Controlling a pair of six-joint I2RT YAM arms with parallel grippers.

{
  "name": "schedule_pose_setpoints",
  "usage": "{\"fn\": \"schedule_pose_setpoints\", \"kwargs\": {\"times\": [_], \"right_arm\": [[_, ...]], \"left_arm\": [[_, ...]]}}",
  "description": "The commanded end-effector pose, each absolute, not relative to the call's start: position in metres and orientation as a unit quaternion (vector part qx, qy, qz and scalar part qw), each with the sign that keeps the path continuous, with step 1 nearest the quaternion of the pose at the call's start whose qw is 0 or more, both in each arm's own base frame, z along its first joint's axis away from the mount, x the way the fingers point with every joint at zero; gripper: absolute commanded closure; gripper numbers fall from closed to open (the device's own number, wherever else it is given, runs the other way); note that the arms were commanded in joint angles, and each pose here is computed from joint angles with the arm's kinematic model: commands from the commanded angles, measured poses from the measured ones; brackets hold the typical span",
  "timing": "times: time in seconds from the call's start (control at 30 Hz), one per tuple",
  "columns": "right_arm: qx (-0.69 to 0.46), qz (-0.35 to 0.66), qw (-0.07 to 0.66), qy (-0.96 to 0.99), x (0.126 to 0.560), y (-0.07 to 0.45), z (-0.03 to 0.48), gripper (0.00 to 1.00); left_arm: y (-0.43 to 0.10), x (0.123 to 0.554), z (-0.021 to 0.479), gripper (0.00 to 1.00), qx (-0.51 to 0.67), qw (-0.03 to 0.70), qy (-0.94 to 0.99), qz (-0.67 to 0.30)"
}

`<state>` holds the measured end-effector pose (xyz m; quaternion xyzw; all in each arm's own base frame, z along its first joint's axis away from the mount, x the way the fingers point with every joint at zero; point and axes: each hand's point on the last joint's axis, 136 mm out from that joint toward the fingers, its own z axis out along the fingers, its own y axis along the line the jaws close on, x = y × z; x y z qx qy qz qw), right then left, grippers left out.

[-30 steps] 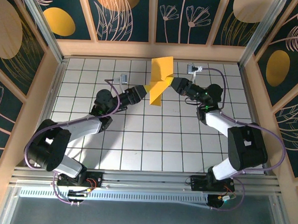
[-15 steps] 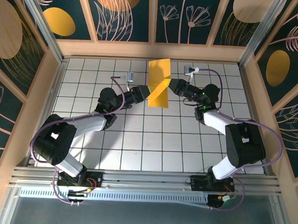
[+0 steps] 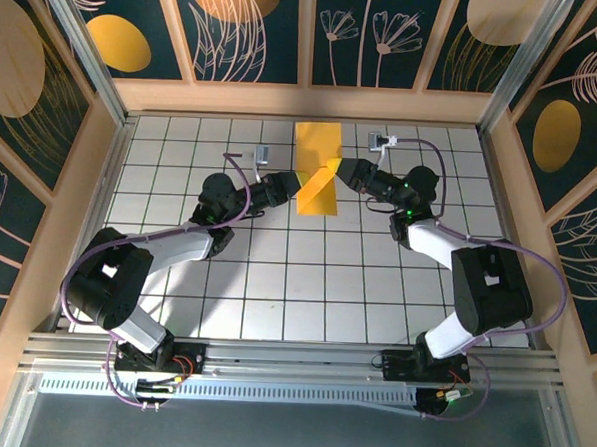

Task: Fold a paper plane with a square sheet of paper (fold left side to right side)
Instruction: Turn over the paper at the center of the table.

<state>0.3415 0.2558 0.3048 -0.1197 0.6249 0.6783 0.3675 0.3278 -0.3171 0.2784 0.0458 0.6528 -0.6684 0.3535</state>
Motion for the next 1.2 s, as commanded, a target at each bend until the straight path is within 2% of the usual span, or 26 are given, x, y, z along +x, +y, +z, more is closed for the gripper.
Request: {"fn": "schedule_pose_setpoints", "kwargs": {"times": [0.0, 0.2, 0.3, 0.47, 0.6, 0.77, 0.9, 1.17], "right_arm": [[-0.137, 0.664, 0.397, 0.618, 0.334, 0.252, 0.319, 0.66], [-0.122, 0.613, 0.43, 0.652, 0.343, 0.237, 0.313, 0.52], [-0.098, 0.552, 0.453, 0.693, 0.354, 0.225, 0.303, 0.47], [-0.033, 0.382, 0.507, 0.772, 0.375, 0.18, 0.287, 0.39], [0.02, 0.272, 0.533, 0.801, 0.379, 0.14, 0.278, 0.35], [0.087, 0.173, 0.54, 0.819, 0.379, 0.098, 0.262, 0.24], [0.11, 0.131, 0.532, 0.829, 0.379, 0.082, 0.247, 0.15], [0.12, 0.094, 0.523, 0.839, 0.376, 0.068, 0.224, 0.09]], "left_arm": [[-0.315, 0.326, 0.297, 0.87, 0.058, 0.377, 0.639, -0.668], [-0.313, 0.326, 0.292, 0.9, 0.06, 0.382, 0.657, -0.647], [-0.31, 0.329, 0.284, 0.93, 0.061, 0.388, 0.679, -0.621], [-0.302, 0.338, 0.257, 1.0, 0.062, 0.39, 0.744, -0.539], [-0.292, 0.345, 0.229, 1.0, 0.065, 0.376, 0.805, -0.454], [-0.277, 0.346, 0.2, 1.0, 0.086, 0.361, 0.878, -0.303], [-0.267, 0.339, 0.185, 1.0, 0.099, 0.342, 0.919, -0.171], [-0.227, 0.317, 0.164, 1.0, 0.095, 0.277, 0.945, 0.145]]}}
